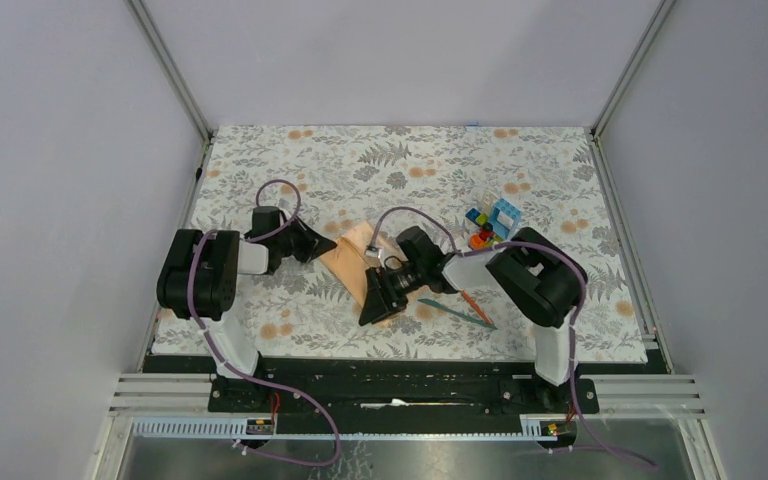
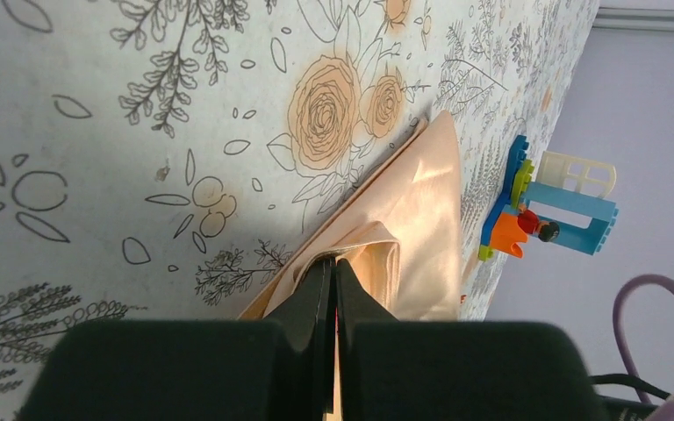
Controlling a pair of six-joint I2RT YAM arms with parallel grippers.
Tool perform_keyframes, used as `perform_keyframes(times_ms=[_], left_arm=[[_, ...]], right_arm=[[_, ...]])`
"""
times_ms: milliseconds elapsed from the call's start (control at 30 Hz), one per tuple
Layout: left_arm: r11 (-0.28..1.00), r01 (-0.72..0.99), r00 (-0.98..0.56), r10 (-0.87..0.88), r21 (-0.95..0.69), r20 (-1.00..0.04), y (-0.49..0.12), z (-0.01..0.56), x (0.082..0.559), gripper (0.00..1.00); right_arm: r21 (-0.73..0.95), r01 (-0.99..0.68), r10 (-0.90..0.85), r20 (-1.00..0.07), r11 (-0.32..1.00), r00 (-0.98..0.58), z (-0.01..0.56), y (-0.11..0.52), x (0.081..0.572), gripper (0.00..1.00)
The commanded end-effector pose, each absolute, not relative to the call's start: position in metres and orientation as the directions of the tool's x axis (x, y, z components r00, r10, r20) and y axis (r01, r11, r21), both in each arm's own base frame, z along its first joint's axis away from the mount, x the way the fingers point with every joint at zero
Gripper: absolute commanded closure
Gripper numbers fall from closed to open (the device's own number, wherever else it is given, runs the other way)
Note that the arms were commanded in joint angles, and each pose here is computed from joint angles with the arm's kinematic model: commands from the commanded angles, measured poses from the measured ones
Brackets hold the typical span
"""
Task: Fold the napkin into a case and place the utensils inside
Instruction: Smooth out the 2/3-rectangle-folded napkin at the center of the board, then rotate the 2/3-rectangle-folded napkin from the center of the board.
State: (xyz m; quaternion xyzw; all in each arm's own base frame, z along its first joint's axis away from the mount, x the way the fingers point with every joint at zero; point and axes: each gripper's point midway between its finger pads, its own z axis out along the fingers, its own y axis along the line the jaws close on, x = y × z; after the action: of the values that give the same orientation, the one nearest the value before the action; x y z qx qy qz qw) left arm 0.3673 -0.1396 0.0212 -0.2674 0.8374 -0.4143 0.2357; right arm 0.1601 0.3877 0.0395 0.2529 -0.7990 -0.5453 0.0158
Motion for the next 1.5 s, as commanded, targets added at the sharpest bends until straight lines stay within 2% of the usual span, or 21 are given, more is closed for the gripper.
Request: perform_keyframes(times_ms=[0, 133, 233, 333, 400, 467, 567, 733, 933, 1067, 1133, 1200, 1267, 1333, 1367, 1433, 1467], left_arm=[[0.595, -0.276, -0.744, -0.629, -0.755, -0.223, -0.126, 0.006, 0.371, 1.0], [0.611, -0.239, -0.761, -0.601, -0.754, -0.246, -0.129, 0.021, 0.378, 1.0], [0.632, -0.18, -0.77, -0.567, -0.753, -0.292, -0.135, 0.047, 0.384, 0.99], [0.661, -0.135, -0.782, -0.528, -0.738, -0.33, -0.138, 0.076, 0.388, 0.79], [0.666, -0.107, -0.786, -0.511, -0.738, -0.348, -0.14, 0.098, 0.389, 0.62], [0.671, -0.073, -0.79, -0.49, -0.738, -0.368, -0.143, 0.12, 0.387, 0.52], [0.679, -0.022, -0.793, -0.458, -0.734, -0.401, -0.148, 0.149, 0.377, 0.41], [0.702, -0.005, -0.803, -0.428, -0.712, -0.416, -0.149, 0.16, 0.346, 0.36], [0.706, -0.031, -0.818, -0.424, -0.707, -0.388, -0.147, 0.149, 0.312, 0.36], [0.725, -0.011, -0.829, -0.392, -0.689, -0.399, -0.153, 0.144, 0.291, 0.28], [0.737, 0.0, -0.839, -0.368, -0.676, -0.401, -0.161, 0.14, 0.28, 0.25], [0.756, 0.015, -0.847, -0.338, -0.655, -0.409, -0.173, 0.137, 0.268, 0.23], [0.786, 0.005, -0.843, -0.329, -0.619, -0.425, -0.182, 0.133, 0.258, 0.23], [0.804, 0.0, -0.841, -0.321, -0.595, -0.434, -0.196, 0.129, 0.249, 0.23], [0.819, -0.004, -0.838, -0.315, -0.573, -0.445, -0.203, 0.128, 0.245, 0.23], [0.858, -0.017, -0.828, -0.3, -0.513, -0.474, -0.216, 0.124, 0.236, 0.23], [0.883, -0.037, -0.819, -0.295, -0.468, -0.492, -0.22, 0.121, 0.234, 0.2]], right_arm=[[0.876, -0.396, -0.422, -0.26, 0.275, -0.869, 0.056, 0.363, 0.14, 0.22], [0.837, -0.459, -0.393, -0.33, 0.299, -0.858, 0.082, 0.351, 0.146, 0.21], [0.733, -0.509, -0.323, -0.398, 0.45, -0.859, 0.094, 0.335, 0.187, 0.19], [0.599, -0.452, -0.211, -0.429, 0.661, -0.878, 0.089, 0.304, 0.246, 0.13], [0.592, -0.391, -0.145, -0.42, 0.704, -0.896, 0.087, 0.294, 0.276, 0.13], [0.578, -0.332, -0.105, -0.391, 0.746, -0.914, 0.075, 0.285, 0.3, 0.13], [0.619, -0.277, -0.071, -0.337, 0.735, -0.939, 0.064, 0.286, 0.319, 0.16], [0.667, -0.257, -0.07, -0.294, 0.699, -0.953, 0.049, 0.297, 0.322, 0.25], [0.721, -0.195, -0.058, -0.21, 0.665, -0.976, 0.026, 0.305, 0.297, 0.45], [0.784, -0.188, -0.058, -0.191, 0.592, -0.98, 0.036, 0.337, 0.264, 0.55], [0.83, -0.181, -0.043, -0.186, 0.528, -0.982, 0.052, 0.355, 0.247, 0.58], [0.857, -0.186, -0.029, -0.196, 0.481, -0.98, 0.069, 0.362, 0.241, 0.53], [0.851, -0.197, -0.021, -0.214, 0.486, -0.977, 0.08, 0.357, 0.24, 0.4], [0.762, -0.218, 0.009, -0.282, 0.61, -0.959, 0.076, 0.332, 0.259, 0.26], [0.684, -0.181, 0.014, -0.27, 0.707, -0.963, 0.064, 0.308, 0.261, 0.22], [0.546, -0.145, 0.057, -0.335, 0.825, -0.94, 0.058, 0.266, 0.28, 0.18], [0.503, -0.124, 0.072, -0.353, 0.855, -0.933, 0.057, 0.249, 0.285, 0.17]])
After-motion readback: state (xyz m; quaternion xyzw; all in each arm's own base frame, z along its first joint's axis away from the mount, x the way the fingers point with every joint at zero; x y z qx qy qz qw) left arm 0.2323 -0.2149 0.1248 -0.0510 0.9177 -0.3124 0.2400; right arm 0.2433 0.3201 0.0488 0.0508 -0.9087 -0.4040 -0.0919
